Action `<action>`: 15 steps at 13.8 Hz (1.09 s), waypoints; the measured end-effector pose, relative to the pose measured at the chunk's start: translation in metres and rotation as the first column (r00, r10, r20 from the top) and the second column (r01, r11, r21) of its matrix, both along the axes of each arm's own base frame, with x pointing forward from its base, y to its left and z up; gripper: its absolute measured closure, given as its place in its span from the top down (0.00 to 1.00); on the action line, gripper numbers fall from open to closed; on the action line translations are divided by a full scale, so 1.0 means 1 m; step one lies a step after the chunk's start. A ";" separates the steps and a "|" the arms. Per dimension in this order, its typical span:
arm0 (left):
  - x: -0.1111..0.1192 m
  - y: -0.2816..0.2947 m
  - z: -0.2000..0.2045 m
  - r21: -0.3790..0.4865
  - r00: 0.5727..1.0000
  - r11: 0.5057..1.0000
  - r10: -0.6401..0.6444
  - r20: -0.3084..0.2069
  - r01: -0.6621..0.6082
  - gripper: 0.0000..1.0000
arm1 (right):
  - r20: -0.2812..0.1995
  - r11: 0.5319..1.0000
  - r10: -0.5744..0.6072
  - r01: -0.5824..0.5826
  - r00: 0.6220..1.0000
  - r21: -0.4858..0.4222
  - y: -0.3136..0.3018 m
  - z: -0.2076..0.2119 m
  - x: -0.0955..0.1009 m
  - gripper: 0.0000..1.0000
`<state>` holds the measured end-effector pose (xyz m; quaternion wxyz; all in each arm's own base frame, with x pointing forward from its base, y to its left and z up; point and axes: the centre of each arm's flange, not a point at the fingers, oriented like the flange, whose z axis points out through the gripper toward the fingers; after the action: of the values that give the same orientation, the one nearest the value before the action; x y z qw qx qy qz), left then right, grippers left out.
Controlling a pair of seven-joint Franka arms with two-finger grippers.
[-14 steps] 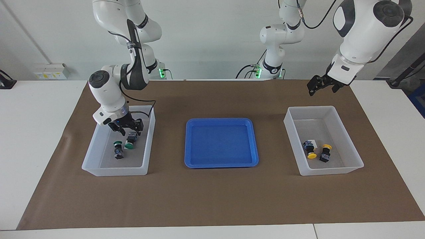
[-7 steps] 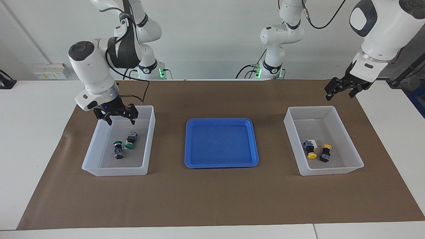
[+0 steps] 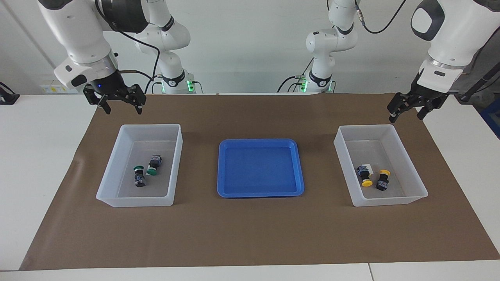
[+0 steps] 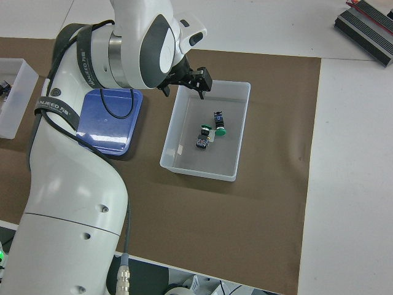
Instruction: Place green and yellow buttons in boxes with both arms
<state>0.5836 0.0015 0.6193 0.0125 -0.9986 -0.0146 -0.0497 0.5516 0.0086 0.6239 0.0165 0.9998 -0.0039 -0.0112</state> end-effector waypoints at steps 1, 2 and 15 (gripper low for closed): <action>0.000 -0.001 0.000 0.000 1.000 1.000 -0.002 -0.001 0.002 1.00 | -0.003 1.000 0.000 0.000 1.000 0.000 0.001 0.012 -0.002 1.00; 0.000 -0.002 -0.001 0.000 1.000 1.000 -0.003 -0.003 0.003 1.00 | -0.005 1.000 -0.002 0.002 1.000 0.005 0.002 0.023 -0.004 1.00; 0.000 -0.001 -0.003 0.000 1.000 1.000 -0.003 -0.006 0.003 1.00 | -0.013 0.997 -0.077 0.077 0.997 0.014 -0.034 0.011 0.003 1.00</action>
<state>0.5833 0.0000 0.6167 0.0125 -0.9987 -0.0133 -0.0466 0.5543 -0.0251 0.6353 0.0087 0.9989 -0.0421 -0.0182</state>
